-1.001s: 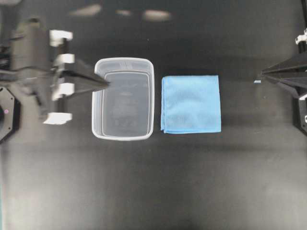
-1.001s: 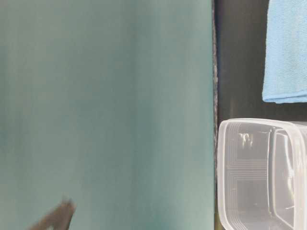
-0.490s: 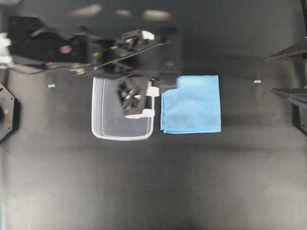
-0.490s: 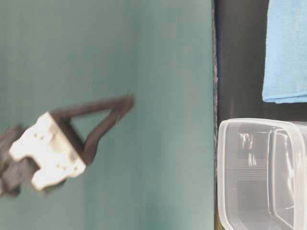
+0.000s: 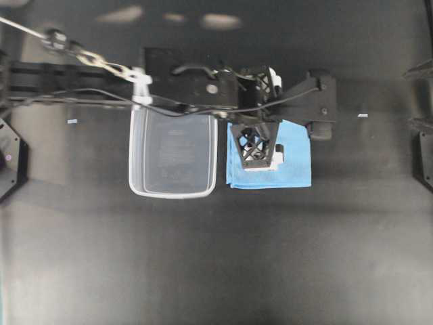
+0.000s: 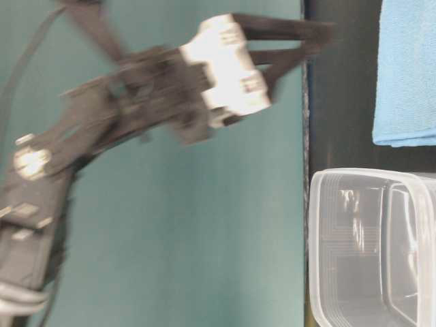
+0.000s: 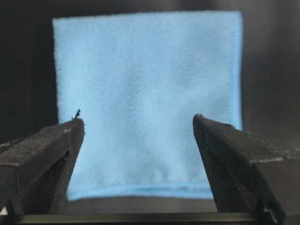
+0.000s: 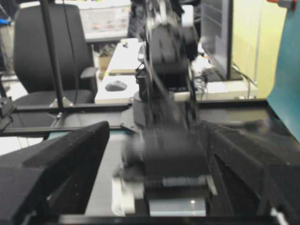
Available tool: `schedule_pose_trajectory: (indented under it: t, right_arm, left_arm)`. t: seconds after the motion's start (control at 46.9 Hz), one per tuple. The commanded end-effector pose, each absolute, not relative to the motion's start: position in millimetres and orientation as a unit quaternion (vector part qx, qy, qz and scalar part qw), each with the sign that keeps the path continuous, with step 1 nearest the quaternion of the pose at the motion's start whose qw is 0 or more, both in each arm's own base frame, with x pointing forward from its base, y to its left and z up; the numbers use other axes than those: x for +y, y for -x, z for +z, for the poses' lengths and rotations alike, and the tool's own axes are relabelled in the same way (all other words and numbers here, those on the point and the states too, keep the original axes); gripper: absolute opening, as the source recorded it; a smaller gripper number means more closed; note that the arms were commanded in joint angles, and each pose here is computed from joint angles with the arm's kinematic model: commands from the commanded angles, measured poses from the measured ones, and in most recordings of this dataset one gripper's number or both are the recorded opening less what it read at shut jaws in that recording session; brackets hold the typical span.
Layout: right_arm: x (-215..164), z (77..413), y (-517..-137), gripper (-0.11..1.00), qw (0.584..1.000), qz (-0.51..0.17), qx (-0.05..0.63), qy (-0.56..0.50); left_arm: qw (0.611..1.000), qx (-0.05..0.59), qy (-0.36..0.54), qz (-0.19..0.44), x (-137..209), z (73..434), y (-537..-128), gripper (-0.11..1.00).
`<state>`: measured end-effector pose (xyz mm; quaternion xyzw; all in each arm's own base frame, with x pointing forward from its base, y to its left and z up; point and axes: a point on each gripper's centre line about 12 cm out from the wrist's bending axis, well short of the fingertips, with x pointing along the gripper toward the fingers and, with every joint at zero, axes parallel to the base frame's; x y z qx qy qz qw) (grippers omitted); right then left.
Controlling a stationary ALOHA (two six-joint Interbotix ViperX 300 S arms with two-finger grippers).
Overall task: Place the blue towel into the container with the left arm.
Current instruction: 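Lower the left gripper and pinch the blue towel's center, then lift the towel and carry it left over the clear container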
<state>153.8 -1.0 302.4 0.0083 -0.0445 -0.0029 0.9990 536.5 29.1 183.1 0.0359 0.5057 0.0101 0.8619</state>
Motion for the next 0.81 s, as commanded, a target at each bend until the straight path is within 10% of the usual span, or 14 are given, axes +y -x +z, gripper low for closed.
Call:
schedule_pose_trajectory:
  t: [0.0,0.575,0.788]
  right_arm:
    - [-1,305,-154,0.75,0.999,-0.003,-0.048,-0.010]
    - [-1,303,-154,0.75,0.999,-0.004,-0.045,-0.010]
    - [-1,303,-154,0.75,0.999,-0.003,-0.045,-0.009]
  left_arm:
    - [0.859,0.511,-0.037,0.010,30,168,-547,0.90]
    - [0.829,0.558,-0.035,0.007,31,108,-549,0.87]
    - [0.828,0.559,-0.041,0.000,21,112,-549,0.38]
